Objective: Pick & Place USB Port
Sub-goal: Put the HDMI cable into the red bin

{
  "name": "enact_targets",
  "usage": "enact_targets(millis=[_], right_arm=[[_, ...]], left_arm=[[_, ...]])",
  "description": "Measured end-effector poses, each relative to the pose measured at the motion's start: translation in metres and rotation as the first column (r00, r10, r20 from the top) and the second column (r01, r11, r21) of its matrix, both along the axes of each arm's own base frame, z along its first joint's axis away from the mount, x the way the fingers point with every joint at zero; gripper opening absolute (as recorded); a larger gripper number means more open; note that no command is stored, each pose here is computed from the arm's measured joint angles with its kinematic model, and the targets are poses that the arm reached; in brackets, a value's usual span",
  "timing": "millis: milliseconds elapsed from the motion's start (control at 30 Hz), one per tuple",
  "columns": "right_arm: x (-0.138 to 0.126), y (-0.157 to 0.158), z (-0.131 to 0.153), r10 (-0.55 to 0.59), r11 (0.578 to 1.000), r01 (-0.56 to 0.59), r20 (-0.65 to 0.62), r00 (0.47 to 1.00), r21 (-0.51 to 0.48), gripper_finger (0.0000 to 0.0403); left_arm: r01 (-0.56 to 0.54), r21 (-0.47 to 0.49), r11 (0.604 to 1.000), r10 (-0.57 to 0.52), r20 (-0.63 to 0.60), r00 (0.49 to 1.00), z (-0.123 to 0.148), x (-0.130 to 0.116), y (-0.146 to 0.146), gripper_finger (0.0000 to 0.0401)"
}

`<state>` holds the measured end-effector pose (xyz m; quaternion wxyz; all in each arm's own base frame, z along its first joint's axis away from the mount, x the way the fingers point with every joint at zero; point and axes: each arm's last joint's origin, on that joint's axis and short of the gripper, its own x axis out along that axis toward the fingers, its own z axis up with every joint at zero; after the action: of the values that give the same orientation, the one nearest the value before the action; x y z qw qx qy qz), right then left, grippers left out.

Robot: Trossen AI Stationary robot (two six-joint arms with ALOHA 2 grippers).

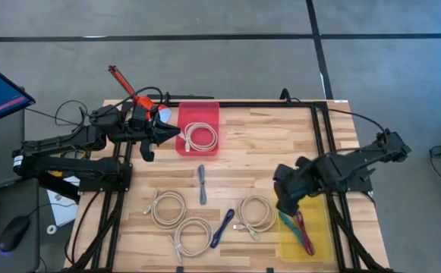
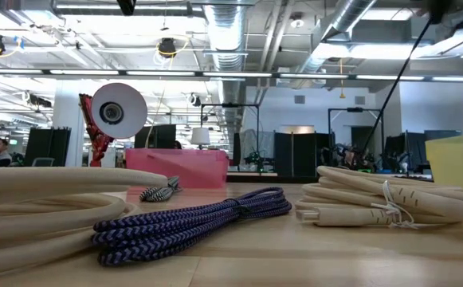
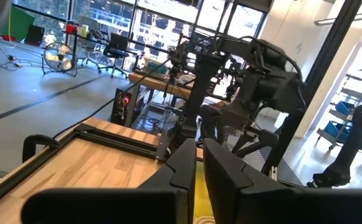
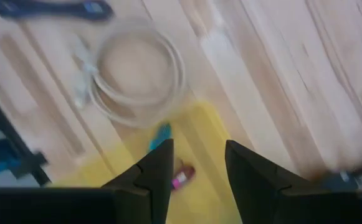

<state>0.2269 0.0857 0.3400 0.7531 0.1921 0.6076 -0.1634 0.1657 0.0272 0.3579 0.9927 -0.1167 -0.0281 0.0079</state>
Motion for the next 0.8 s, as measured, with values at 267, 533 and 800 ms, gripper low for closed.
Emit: enact_targets(millis=[267,533,800], right_arm=[[0.034,-0.023,-0.007,-0.083,0.996,0.08,0.111,0.99,0.033,0.0139],[0.062,-0.038,-0.036,-0.156,0.986,0.156,-0.008,0.988,0.054,0.0159],[0.089,-0.03,-0.08,-0.084,0.994,0.093,-0.162,0.983,0.05,0.0187]], left_arm=[[0.0,0.0,1.0,0.0,0.0,1.0,0.0,0.0,0.0,0.003],[0.0,0.0,1.0,0.0,-0.001,1.0,0.0,0.0,0.0,0.003],[0.001,0.0,1.0,-0.001,-0.001,1.0,0.0,0.0,0.0,0.003]])
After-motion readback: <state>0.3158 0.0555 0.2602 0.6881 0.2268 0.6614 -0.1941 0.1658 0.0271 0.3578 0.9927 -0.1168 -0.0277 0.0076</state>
